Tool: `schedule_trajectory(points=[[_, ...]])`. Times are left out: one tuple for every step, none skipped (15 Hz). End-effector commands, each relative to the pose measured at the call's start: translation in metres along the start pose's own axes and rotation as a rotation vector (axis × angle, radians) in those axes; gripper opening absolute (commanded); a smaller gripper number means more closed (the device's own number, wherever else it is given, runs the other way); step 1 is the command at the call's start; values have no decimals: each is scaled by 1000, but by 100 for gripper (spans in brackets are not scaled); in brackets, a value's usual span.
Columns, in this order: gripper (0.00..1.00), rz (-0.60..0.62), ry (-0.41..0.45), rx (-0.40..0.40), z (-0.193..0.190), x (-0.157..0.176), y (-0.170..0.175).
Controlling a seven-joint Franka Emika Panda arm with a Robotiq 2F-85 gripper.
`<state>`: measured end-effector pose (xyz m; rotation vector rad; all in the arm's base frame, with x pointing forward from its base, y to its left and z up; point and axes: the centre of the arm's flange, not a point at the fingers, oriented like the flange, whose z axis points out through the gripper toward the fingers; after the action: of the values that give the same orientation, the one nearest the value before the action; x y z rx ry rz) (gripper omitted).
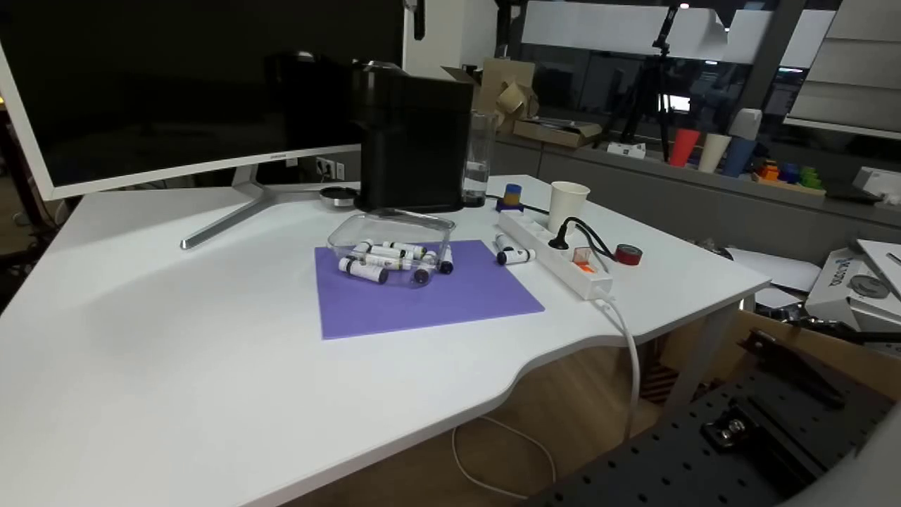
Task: Put a bottle from the table into the clear container
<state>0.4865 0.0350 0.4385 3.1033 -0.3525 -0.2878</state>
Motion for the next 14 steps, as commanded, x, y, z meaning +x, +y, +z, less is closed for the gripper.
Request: schedule_trajectory(points=[[100, 190, 40, 27, 10, 55, 16], [100, 235, 58, 39, 17, 68, 24], [100, 281, 73, 52, 26, 78, 31], [100, 325, 88, 64, 35, 87, 39], [100, 370, 96, 78, 45, 97, 48], [100, 415, 98, 91, 56, 105, 57], [100, 459, 97, 104, 68, 113, 65], [100, 505, 98, 118, 81, 119, 73], [100, 550, 99, 130, 94, 123, 82], [100, 595, 100, 144, 104, 127, 88], [100, 641, 102, 161, 113, 128, 95], [100, 684, 103, 180, 119, 130, 99], [100, 724, 91, 195, 120, 130, 98], [100, 629, 93, 168, 122, 126, 100]])
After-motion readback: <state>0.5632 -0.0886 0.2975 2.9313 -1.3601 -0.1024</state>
